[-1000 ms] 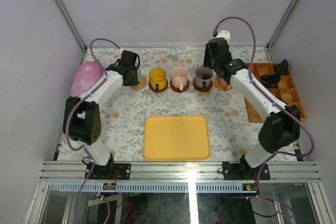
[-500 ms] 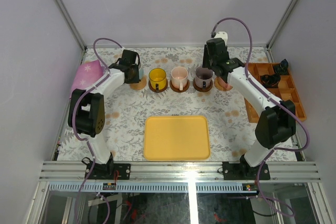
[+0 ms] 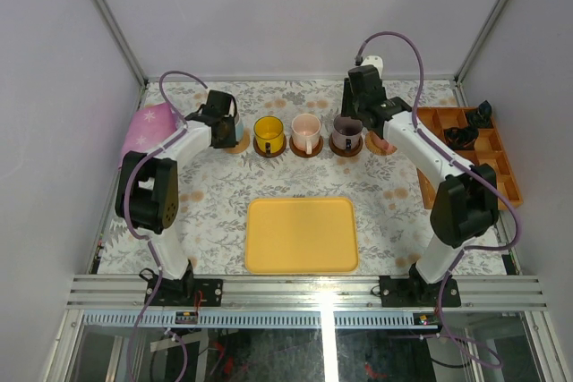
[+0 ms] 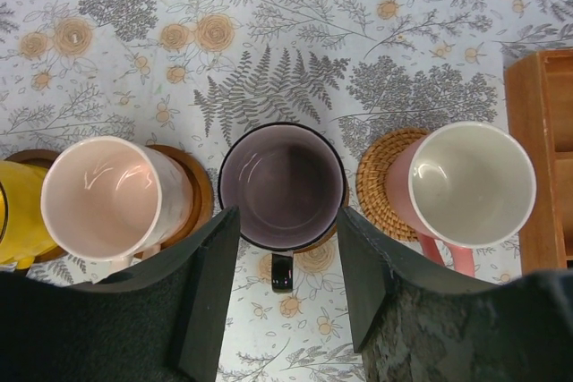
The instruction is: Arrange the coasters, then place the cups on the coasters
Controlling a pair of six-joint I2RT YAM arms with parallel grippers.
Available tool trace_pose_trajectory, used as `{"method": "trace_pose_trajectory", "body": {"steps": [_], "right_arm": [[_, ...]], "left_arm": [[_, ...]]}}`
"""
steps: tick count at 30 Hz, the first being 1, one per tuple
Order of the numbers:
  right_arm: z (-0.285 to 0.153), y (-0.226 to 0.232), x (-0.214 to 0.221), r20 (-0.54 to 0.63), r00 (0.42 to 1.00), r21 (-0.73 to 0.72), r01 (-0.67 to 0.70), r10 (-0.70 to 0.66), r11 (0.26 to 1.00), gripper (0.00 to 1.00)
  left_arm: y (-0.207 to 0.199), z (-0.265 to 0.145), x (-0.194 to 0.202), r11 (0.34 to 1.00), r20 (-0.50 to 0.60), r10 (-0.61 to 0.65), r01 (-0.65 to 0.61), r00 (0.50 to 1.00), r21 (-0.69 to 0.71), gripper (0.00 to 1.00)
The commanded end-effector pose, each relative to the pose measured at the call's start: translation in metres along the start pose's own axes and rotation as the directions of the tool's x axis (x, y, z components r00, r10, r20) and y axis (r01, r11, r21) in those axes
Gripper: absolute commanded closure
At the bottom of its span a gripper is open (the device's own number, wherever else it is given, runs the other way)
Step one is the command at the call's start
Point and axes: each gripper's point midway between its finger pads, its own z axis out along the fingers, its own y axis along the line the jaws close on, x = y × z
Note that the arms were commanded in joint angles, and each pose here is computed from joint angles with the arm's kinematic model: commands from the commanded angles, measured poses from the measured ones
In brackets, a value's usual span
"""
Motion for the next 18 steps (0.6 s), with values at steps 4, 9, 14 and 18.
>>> {"method": "trace_pose_trajectory", "body": {"steps": [4, 9, 14, 18], "right_arm": [[-0.0043, 0.0114, -0.0247, 0.047, 0.998, -0.051, -0.040, 0.042, 0.998, 0.46], [-0.0046, 0.0115, -0.0248, 0.045, 0.998, -0.053, -0.041, 0.043, 0.998, 0.46], [-0.0039, 0.0127, -0.0225, 0.040, 0.998, -0.059, -0.040, 0.043, 0.997, 0.46], [-0.0033, 0.0134, -0.0199, 0.032, 0.999, -0.062, -0.039, 0.041, 0.997, 0.46]], "left_arm": [[-0.0024, -0.0114, -0.0309, 1.000, 0.128, -0.010, 0.006, 0.992, 0.029, 1.00], [-0.0023, -0.0105, -0.0295, 1.000, 0.129, -0.012, 0.009, 0.992, 0.030, 1.00], [-0.0017, -0.0079, -0.0305, 1.000, 0.130, -0.008, 0.005, 0.991, 0.026, 1.00], [-0.0027, -0.0059, -0.0322, 1.000, 0.132, -0.008, 0.005, 0.991, 0.028, 1.00]]}}
